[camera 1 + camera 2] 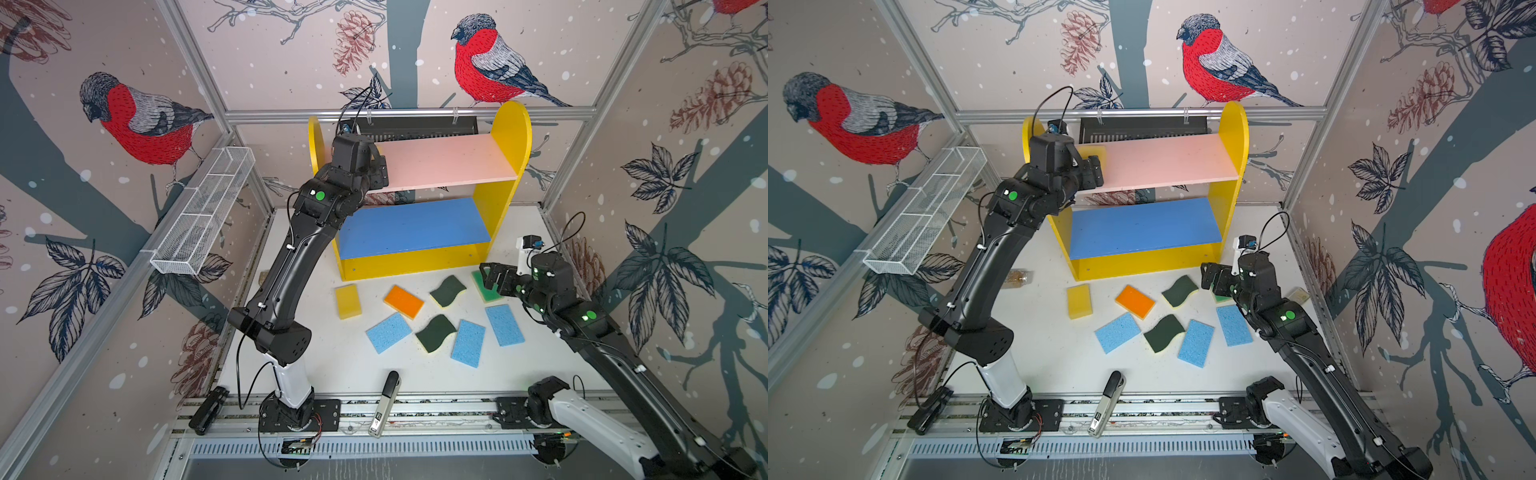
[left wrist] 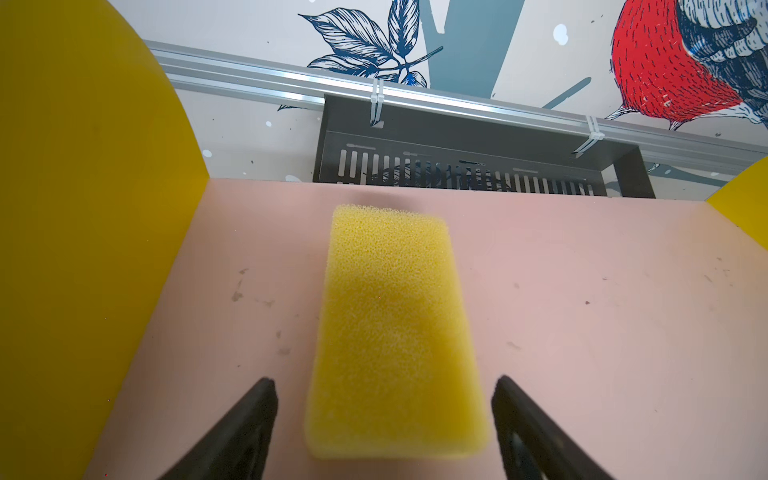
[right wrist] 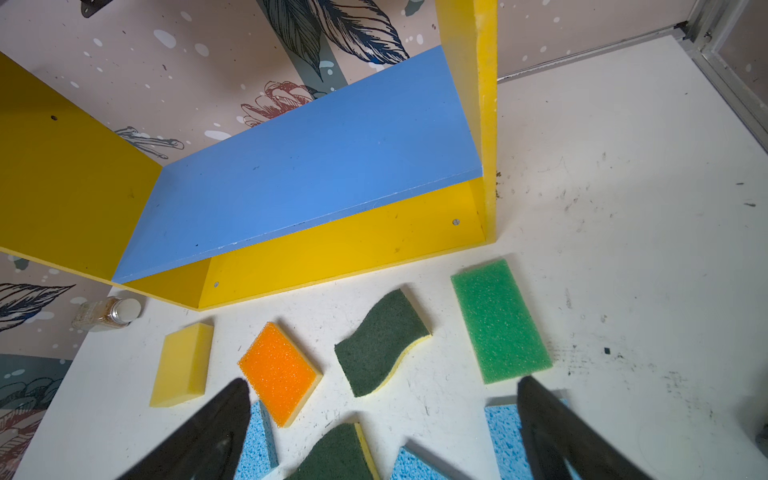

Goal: Place and organize the cleaning sponges onto the shelf
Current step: 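Withdraw the left gripper from the shelf while the right gripper moves toward the green sponge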

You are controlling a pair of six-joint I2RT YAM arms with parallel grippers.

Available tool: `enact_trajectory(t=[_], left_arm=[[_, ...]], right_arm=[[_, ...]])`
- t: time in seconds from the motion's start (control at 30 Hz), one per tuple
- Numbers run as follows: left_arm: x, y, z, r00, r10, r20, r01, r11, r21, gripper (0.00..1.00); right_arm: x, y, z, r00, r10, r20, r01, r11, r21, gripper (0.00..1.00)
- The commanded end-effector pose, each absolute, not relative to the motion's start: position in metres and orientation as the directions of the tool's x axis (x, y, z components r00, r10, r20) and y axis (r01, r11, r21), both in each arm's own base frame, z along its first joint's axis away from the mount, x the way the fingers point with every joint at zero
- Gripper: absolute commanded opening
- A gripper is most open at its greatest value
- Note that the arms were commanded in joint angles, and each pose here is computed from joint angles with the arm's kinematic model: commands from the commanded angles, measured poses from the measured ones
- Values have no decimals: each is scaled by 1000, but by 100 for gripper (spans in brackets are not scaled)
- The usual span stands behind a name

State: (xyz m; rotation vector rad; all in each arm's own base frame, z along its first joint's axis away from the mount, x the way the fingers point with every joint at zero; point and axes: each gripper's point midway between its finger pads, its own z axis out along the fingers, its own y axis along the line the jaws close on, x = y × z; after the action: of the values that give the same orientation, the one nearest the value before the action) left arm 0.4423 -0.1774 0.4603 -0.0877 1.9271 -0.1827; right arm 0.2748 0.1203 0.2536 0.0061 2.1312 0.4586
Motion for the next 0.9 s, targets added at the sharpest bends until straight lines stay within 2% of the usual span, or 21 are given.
enact_trajectory(t=[0.0, 0.53, 0.87], left_arm=[[436, -173, 468, -342, -158, -926, 32, 983, -180, 81], [380, -160, 485, -323, -165, -932, 129, 968, -216, 79], [332, -140, 464, -348, -147, -926, 153, 966, -210, 79]], right_arm=[[275, 119, 257, -563, 189, -805, -160, 930, 330, 100], [269, 126, 251, -588, 198, -784, -159, 922, 352, 99], [259, 139, 236, -630, 200, -751, -165, 910, 381, 99]])
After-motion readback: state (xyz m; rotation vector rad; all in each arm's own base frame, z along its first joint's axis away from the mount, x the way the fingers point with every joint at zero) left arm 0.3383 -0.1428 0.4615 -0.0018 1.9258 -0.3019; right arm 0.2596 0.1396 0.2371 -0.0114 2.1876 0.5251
